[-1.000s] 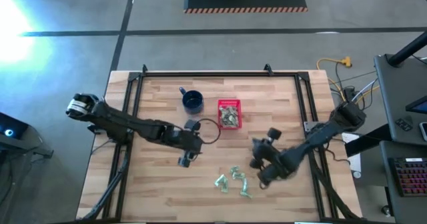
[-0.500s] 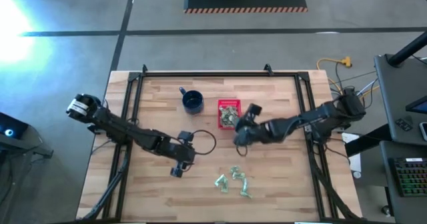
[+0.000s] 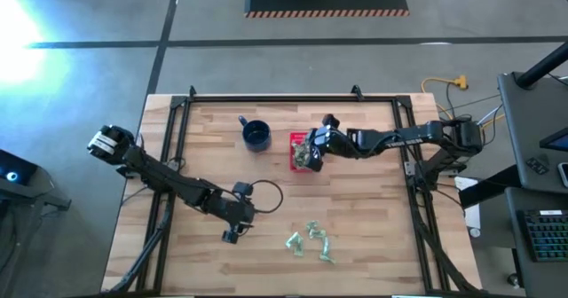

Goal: Pick and place items into bin
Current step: Put the green stevia packet into the red bin

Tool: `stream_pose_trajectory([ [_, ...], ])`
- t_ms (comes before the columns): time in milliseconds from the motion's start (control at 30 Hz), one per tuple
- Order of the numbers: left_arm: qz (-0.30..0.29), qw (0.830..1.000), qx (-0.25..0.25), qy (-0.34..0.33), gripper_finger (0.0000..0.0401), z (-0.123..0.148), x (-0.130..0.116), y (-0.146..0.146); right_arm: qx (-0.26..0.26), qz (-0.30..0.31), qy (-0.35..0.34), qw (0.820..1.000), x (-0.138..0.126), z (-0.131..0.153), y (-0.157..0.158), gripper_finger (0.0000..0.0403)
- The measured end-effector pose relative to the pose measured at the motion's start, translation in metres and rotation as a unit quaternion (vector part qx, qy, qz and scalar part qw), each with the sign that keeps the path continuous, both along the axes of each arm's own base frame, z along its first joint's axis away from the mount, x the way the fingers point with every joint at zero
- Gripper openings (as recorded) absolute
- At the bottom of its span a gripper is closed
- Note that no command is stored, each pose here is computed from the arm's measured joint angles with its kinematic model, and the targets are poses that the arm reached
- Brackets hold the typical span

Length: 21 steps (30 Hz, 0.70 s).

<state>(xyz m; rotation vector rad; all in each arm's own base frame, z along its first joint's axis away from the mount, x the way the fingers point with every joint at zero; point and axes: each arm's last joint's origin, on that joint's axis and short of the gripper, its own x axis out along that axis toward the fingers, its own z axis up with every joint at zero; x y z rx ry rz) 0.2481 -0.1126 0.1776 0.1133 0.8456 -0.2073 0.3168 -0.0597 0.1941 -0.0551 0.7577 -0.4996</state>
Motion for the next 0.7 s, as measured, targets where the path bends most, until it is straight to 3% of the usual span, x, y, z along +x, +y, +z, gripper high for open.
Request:
stream_pose_trajectory([
  [333,-0.031,0.994,-0.013,-0.107,0.0187,0.015,0.013,-0.006,-0.004,0.013,0.007,1.000,0.000,0.000,-0.002,0.0136],
  [567,-0.057,0.984,-0.003,-0.169,0.0187,0.024,0.019,-0.009,0.081,0.137,0.024,0.987,0.000,-0.005,0.017,0.0164],
  [700,-0.059,0.981,-0.007,-0.187,0.0187,0.022,0.024,-0.011,0.093,0.166,0.058,0.980,-0.003,-0.009,0.031,0.0160],
])
